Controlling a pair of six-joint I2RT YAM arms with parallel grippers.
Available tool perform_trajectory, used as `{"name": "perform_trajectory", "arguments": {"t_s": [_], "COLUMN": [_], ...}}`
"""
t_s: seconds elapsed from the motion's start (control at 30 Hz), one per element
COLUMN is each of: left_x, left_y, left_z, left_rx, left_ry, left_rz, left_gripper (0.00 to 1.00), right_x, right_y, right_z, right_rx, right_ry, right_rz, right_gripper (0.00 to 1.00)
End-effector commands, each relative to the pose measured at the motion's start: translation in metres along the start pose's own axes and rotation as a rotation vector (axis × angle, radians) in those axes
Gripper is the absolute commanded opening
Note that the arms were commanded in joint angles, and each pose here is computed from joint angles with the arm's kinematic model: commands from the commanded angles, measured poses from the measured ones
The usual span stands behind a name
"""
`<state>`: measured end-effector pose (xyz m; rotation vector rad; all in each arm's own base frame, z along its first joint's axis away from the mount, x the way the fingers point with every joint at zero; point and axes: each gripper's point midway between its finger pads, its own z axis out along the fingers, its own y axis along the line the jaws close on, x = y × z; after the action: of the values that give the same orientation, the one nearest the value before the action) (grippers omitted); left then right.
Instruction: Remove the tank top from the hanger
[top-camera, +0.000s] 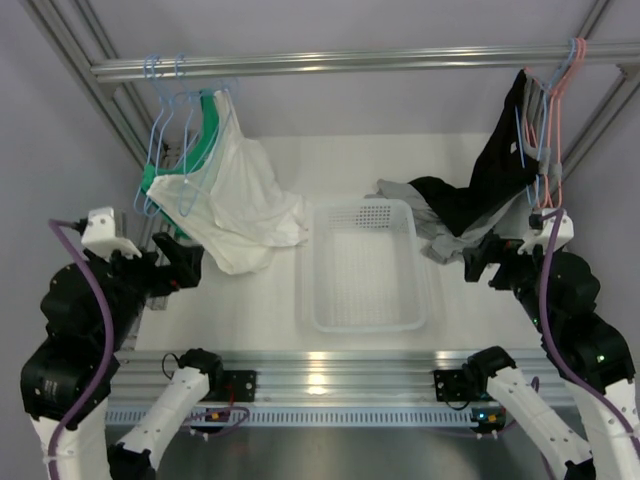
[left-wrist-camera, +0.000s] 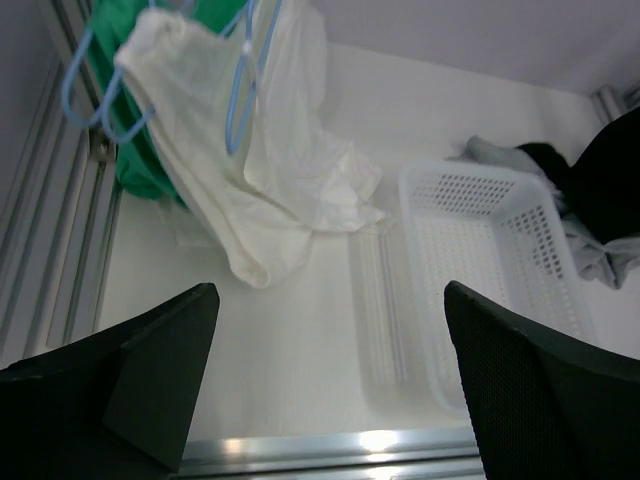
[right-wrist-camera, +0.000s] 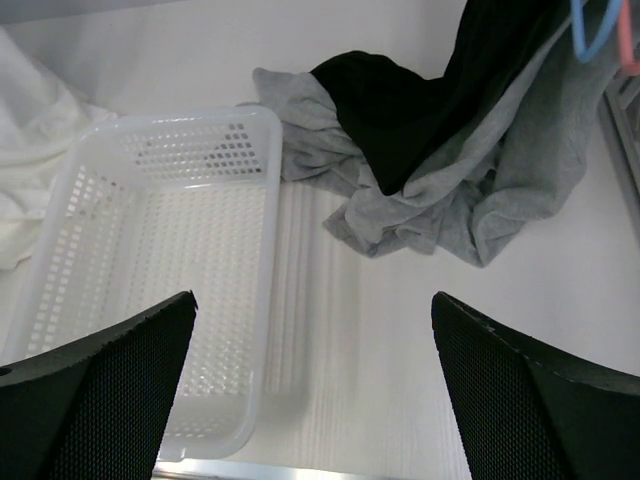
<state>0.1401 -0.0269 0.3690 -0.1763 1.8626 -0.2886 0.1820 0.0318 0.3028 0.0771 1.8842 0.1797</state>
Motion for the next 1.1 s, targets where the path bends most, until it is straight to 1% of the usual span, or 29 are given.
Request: {"name": "perform_trajectory", "arguments": {"t_s": [0.0, 0.03, 0.07, 0.1, 0.17, 0.2, 0.23, 0.3, 0.33, 0.4, 0.43, 0.47, 0.53, 0.6, 0.83, 1.0, 1.07], "left_x": [-0.068, -0.079, -0.103, -0.110, -0.122, -0.133, -0.129, -0.132, -0.130, -0.136, -0.136, -0.143, -0.145, -0.141, -0.129, -0.114, -0.118], "left_y": [-0.028, -0.032, -0.038, -0.033, -0.025, -0.016, -0.013, -0.009, -0.005, -0.007, -0.014, -0.016, -0.011, -0.003, 0.011, 0.012, 0.019], "left_z": [0.007, 0.024, 0.019, 0.045, 0.067, 0.073, 0.099, 0.116, 0.131, 0.145, 0.148, 0.152, 0.162, 0.174, 0.189, 0.210, 0.216], "left_rx": [0.056, 0.045, 0.051, -0.012, -0.095, -0.161, -0.194, -0.243, -0.276, -0.283, -0.244, -0.238, -0.263, -0.286, -0.318, -0.252, -0.253], "left_ry": [-0.094, -0.070, -0.120, -0.087, -0.082, -0.097, -0.048, -0.032, -0.010, -0.007, 0.001, -0.027, -0.029, -0.004, 0.021, 0.068, 0.047], "left_rz": [0.021, 0.034, 0.038, 0.070, 0.097, 0.113, 0.133, 0.141, 0.149, 0.165, 0.173, 0.172, 0.178, 0.179, 0.185, 0.168, 0.164], "left_gripper": [0.99, 0.99, 0.99, 0.99, 0.99, 0.99, 0.99, 0.99, 0.99, 0.99, 0.99, 0.99, 0.99, 0.99, 0.98, 0.92, 0.87], "right_x": [-0.006, -0.006, -0.006, -0.006, -0.008, -0.009, -0.012, -0.013, -0.012, -0.010, -0.009, -0.008, -0.006, -0.004, 0.000, 0.002, 0.003], "right_y": [0.027, 0.031, 0.033, 0.034, 0.037, 0.038, 0.038, 0.040, 0.042, 0.045, 0.048, 0.048, 0.051, 0.057, 0.061, 0.063, 0.065], "right_z": [0.005, 0.007, 0.009, 0.009, 0.009, 0.008, 0.007, 0.006, 0.006, 0.008, 0.008, 0.008, 0.009, 0.008, 0.010, 0.010, 0.009], "right_rx": [-0.131, -0.151, -0.159, -0.165, -0.181, -0.184, -0.189, -0.197, -0.207, -0.224, -0.243, -0.248, -0.262, -0.297, -0.317, -0.328, -0.341], "right_ry": [-0.018, -0.017, -0.011, -0.005, -0.002, -0.006, -0.013, -0.016, -0.011, 0.001, 0.006, 0.011, 0.020, 0.033, 0.052, 0.061, 0.063], "right_rz": [0.025, 0.028, 0.022, 0.016, -0.002, -0.005, -0.007, -0.009, -0.011, -0.029, -0.040, -0.046, -0.051, -0.051, -0.062, -0.055, -0.049], "right_gripper": [0.99, 0.99, 0.99, 0.99, 0.99, 0.99, 0.99, 0.99, 0.99, 0.99, 0.99, 0.99, 0.99, 0.99, 0.99, 0.99, 0.99]}}
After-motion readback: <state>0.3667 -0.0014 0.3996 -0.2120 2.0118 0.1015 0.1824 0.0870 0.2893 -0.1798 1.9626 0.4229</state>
